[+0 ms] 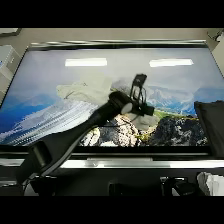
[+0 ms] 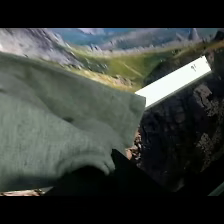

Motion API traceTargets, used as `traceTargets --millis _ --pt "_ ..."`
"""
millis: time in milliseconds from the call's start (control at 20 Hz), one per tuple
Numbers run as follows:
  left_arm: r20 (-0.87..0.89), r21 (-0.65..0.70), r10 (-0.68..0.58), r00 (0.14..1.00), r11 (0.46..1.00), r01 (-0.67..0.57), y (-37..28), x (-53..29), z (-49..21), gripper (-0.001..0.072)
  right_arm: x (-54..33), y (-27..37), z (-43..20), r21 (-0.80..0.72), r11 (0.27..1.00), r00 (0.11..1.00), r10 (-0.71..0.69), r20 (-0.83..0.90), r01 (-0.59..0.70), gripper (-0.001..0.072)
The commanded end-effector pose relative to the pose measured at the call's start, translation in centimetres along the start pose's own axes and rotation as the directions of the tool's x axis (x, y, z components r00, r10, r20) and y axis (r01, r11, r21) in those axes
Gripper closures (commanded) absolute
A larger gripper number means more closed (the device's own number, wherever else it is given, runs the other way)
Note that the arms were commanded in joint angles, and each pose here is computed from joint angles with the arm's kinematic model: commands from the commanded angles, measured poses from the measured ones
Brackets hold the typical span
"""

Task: Fold the clothes and pants, and hang the long-sleeved shirts on hangers.

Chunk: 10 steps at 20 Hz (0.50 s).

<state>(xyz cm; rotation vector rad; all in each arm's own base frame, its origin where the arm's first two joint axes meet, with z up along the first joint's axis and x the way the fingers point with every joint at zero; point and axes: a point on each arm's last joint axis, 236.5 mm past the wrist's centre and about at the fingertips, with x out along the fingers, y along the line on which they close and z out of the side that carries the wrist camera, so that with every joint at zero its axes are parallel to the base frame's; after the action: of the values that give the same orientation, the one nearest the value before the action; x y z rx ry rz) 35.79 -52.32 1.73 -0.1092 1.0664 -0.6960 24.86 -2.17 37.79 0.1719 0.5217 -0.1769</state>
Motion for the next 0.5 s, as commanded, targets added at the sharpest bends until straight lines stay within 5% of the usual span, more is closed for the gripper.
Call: traceTargets --millis 0,100,150,250,450 --pt "-0.105 -0.068 -0.08 0.991 0.995 0.073 -3.9 3.9 -5.4 0.0504 -1.8 -1.6 -2.8 -0.043 0.998 0.995 -0.039 -0.087 0.035 0.0497" --pt "-0.084 -0.105 -0.132 0.988 0.987 0.123 -4.8 1.9 -3.8 0.0084 -1.5 -1.5 -2.6 -0.086 0.996 0.996 -0.038 -0.084 0.031 0.0485" --pt "-0.068 -0.111 -0.148 0.987 0.984 0.14 -4.7 -0.2 -2.3 0.0009 -1.1 -1.4 -2.3 -0.08 0.996 0.996 -0.041 -0.079 0.035 0.0399" --pt "-0.027 -0.076 -0.142 0.989 0.987 0.14 -2.9 -5.4 1.2 0.0008 0.6 -2.1 -1.7 -0.058 0.994 0.991 -0.102 -0.085 0.097 0.0259" --pt "0.026 -0.06 0.055 0.998 0.997 -0.053 6.9 -17.6 5.9 -0.0003 7.4 -2.1 -1.5 -0.178 0.966 0.961 -0.218 -0.171 0.188 0.024"
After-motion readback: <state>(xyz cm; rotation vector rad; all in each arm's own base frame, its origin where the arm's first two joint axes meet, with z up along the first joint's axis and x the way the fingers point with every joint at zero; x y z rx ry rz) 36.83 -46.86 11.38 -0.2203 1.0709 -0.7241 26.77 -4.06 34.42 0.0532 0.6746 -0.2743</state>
